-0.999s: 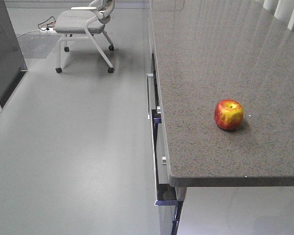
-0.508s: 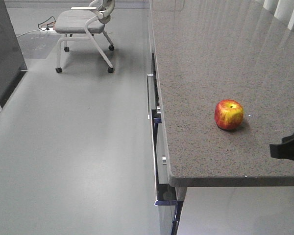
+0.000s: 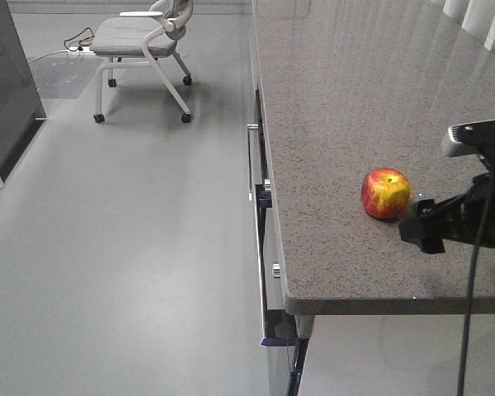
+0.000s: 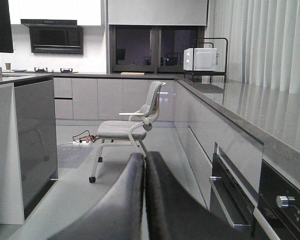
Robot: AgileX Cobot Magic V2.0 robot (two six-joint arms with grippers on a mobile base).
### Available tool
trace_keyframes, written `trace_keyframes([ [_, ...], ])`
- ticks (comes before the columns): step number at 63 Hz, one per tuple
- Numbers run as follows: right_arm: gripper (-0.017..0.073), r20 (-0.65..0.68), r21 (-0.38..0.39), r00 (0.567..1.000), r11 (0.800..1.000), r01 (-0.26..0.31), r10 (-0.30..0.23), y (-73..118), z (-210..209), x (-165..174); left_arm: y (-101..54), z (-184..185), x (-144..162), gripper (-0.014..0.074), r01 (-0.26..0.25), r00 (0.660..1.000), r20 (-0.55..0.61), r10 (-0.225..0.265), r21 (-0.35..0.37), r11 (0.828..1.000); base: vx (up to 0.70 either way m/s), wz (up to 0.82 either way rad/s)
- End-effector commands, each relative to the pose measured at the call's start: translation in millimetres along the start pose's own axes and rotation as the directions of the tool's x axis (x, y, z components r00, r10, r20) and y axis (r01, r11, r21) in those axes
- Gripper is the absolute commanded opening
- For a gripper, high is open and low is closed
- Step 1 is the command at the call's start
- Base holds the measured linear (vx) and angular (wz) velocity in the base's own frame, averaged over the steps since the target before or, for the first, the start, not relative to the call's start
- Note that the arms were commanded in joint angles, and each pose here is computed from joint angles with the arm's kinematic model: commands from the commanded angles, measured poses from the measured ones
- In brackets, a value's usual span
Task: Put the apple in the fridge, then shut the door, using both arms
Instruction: 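Reach the right gripper down over the red-yellow apple and close, then lift the apple with the right gripper and pull it off the counter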
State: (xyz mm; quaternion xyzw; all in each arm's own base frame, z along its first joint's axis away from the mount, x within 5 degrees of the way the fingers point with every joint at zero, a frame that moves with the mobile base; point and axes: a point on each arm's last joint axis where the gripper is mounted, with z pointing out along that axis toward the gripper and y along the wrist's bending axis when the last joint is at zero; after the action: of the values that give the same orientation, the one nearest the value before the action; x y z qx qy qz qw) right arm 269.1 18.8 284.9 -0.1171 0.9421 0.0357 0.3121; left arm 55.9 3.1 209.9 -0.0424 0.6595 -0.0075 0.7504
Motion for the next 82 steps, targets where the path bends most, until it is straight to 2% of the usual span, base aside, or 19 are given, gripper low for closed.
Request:
trace_keyframes([
  [1, 0.0690, 0.075, -0.002, 0.997, 1.000, 0.031, -0.030, -3.4, -0.2, -22.0, 0.4, -1.2, 1.7, -0.0006, 0.016, 0.998, 0.062, -0.016, 0.003, 1.000, 0.00, 0.00],
  [16, 0.0681, 0.058, -0.014, 0.998, 1.000, 0.023, -0.022, -11.0, 26.9, -48.4, 0.4, -1.2, 1.7, -0.0006, 0.016, 0.998, 0.062, -0.016, 0.003, 1.000, 0.00, 0.00],
  [46, 0.0657, 0.060, -0.004, 0.997, 0.999, 0.047, -0.047, -28.5, 84.2, -99.2, 0.4, -1.2, 1.7, -0.0006, 0.016, 0.998, 0.062, -0.016, 0.003, 1.000, 0.00, 0.00],
  [68, 0.0631, 0.033, -0.013, 0.999, 0.999, 0.041, -0.040, -35.4, 123.2, -110.4, 0.4, -1.2, 1.7, -0.0006, 0.016, 0.998, 0.062, -0.016, 0.003, 1.000, 0.00, 0.00],
  [77, 0.0580, 0.021, -0.018, 0.999, 0.999, 0.034, -0.034, -36.0, 130.5, -109.3, 0.4, -1.2, 1.7, -0.0006, 0.016, 0.998, 0.062, -0.016, 0.003, 1.000, 0.00, 0.00],
  [82, 0.0510, 0.020, -0.019, 0.999, 0.999, 0.027, -0.027, -35.9, 129.4, -109.5, 0.4, -1.2, 1.7, -0.0006, 0.016, 0.998, 0.062, -0.016, 0.003, 1.000, 0.00, 0.00],
])
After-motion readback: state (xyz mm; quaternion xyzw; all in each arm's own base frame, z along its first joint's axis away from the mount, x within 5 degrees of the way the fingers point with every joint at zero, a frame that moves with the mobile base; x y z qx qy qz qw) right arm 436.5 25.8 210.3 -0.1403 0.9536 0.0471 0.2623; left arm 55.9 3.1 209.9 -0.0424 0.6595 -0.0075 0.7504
